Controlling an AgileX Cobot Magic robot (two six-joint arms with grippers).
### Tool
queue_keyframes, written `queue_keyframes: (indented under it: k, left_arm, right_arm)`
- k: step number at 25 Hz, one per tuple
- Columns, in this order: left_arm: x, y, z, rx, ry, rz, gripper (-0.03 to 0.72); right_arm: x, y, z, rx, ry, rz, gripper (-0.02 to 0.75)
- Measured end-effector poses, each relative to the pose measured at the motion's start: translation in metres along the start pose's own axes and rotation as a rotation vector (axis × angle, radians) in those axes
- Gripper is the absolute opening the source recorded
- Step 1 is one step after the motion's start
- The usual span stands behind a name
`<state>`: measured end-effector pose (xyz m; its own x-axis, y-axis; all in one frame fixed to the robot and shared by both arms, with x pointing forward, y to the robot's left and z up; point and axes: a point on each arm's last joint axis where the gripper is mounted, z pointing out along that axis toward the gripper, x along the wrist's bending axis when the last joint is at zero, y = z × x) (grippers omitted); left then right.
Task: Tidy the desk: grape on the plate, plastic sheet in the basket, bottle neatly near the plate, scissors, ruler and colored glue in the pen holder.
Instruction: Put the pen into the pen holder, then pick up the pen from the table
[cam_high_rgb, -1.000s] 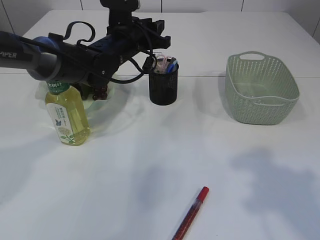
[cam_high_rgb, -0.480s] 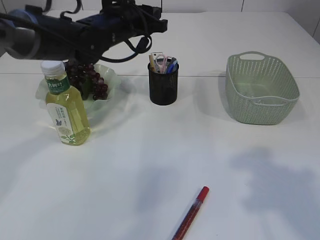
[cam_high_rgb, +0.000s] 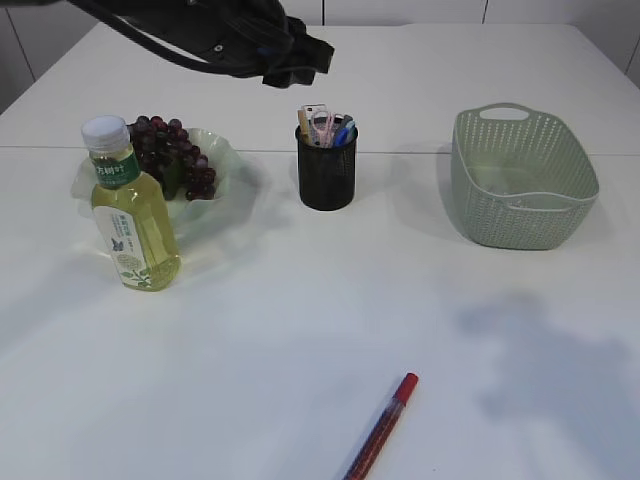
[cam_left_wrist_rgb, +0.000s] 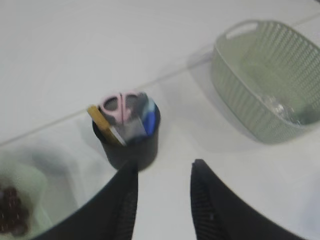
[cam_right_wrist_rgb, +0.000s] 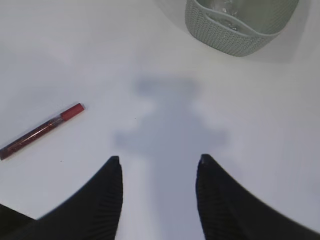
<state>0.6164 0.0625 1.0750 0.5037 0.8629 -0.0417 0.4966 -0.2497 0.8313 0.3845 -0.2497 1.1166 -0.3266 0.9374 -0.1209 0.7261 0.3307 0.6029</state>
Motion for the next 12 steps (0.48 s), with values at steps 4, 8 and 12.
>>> queue_keyframes:
  k: [4, 8, 12]
  left_arm:
    - [-0.028, -0.014, -0.023, 0.226, -0.037, 0.037, 0.266]
    - [-0.059, -0.036, -0.036, 0.466, -0.077, 0.075, 0.266]
    - [-0.093, -0.05, -0.046, 0.565, -0.114, 0.111, 0.266]
  right_arm:
    - [0.002, 0.0, 0.0, 0.0, 0.018, 0.042, 0.385]
    - [0.003, -0.002, 0.0, 0.024, 0.033, 0.075, 0.385]
    - [0.003, -0.005, 0.0, 0.056, 0.035, 0.088, 0.384]
